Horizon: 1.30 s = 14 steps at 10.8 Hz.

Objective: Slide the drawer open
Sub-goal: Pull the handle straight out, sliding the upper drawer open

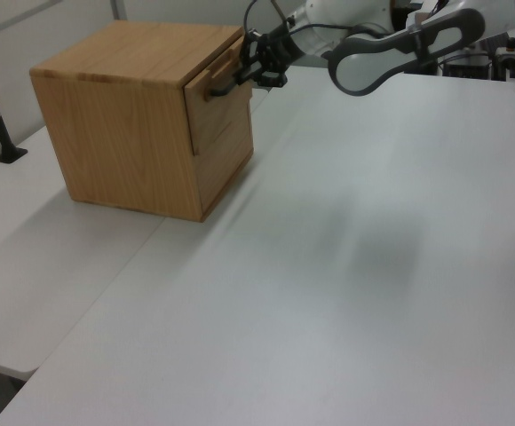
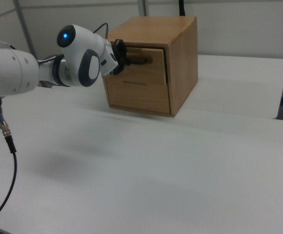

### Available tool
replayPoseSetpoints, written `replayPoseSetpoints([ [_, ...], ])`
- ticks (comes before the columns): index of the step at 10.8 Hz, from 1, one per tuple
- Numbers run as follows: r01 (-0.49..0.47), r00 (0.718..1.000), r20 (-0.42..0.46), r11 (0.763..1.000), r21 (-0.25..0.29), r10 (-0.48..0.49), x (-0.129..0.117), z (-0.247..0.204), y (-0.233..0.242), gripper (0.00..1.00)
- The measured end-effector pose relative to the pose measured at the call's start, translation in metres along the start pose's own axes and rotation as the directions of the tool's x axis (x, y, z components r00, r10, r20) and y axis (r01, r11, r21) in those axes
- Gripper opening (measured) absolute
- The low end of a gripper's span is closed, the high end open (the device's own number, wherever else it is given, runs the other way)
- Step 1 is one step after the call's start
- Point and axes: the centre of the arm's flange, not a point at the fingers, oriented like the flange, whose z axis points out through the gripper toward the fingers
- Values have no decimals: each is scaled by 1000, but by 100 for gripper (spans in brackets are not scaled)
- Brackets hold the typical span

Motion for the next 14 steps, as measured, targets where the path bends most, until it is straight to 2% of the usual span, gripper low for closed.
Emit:
replayPoseSetpoints([
  [5,-17,1000,0,996,-82,17,4,-65,30,16],
  [9,-37,999,-21,972,-233,33,6,-116,42,16],
  [11,-42,999,-24,966,-254,37,7,-126,46,16],
  [12,-50,999,-26,966,-253,45,7,-127,45,20],
  [13,-75,997,-31,970,-233,69,7,-138,33,31],
  [14,-102,995,-43,966,-236,95,9,-156,15,47],
])
